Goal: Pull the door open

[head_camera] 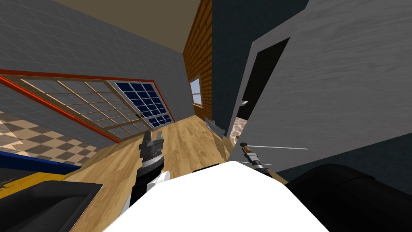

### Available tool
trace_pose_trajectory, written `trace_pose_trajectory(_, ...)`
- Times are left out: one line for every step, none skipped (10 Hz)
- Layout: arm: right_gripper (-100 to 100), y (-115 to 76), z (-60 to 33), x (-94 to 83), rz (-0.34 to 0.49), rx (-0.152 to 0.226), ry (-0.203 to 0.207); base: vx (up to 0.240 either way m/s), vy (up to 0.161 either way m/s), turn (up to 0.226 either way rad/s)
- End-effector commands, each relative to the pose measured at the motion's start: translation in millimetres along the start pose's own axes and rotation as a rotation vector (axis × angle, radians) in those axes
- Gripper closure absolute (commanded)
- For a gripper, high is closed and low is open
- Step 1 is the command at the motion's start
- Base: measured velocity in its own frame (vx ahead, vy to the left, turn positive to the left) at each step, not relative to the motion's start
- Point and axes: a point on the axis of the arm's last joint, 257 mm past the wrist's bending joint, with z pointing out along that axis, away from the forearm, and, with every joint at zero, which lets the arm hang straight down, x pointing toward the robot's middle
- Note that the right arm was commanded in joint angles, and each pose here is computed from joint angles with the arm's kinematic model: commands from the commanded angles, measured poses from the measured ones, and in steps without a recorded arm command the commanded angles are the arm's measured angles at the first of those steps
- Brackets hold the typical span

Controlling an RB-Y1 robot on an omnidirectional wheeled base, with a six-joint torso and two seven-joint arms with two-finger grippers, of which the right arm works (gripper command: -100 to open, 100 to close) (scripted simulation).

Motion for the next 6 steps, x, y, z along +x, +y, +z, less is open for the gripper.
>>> trace_pose_trajectory(100,-5.8,-2.8,1.9,0.001,0.029,0.005,-0.186,-0.038,0.026)
trace_pose_trajectory(100,-10.3,-5.1,2.1,0.002,0.048,0.005,-0.180,-0.024,0.034)
trace_pose_trajectory(100,-9.7,-4.0,0.5,0.002,0.037,-0.001,-0.078,-0.003,0.013)
trace_pose_trajectory(100,-17.8,-7.8,-0.4,0.002,0.067,-0.003,-0.115,-0.032,0.028)
trace_pose_trajectory(100,-22.1,-9.6,-0.1,0.001,0.084,-0.002,-0.184,-0.056,0.042)
trace_pose_trajectory(100,-27.0,-11.8,0.3,0.000,0.104,-0.001,-0.204,-0.063,0.040)
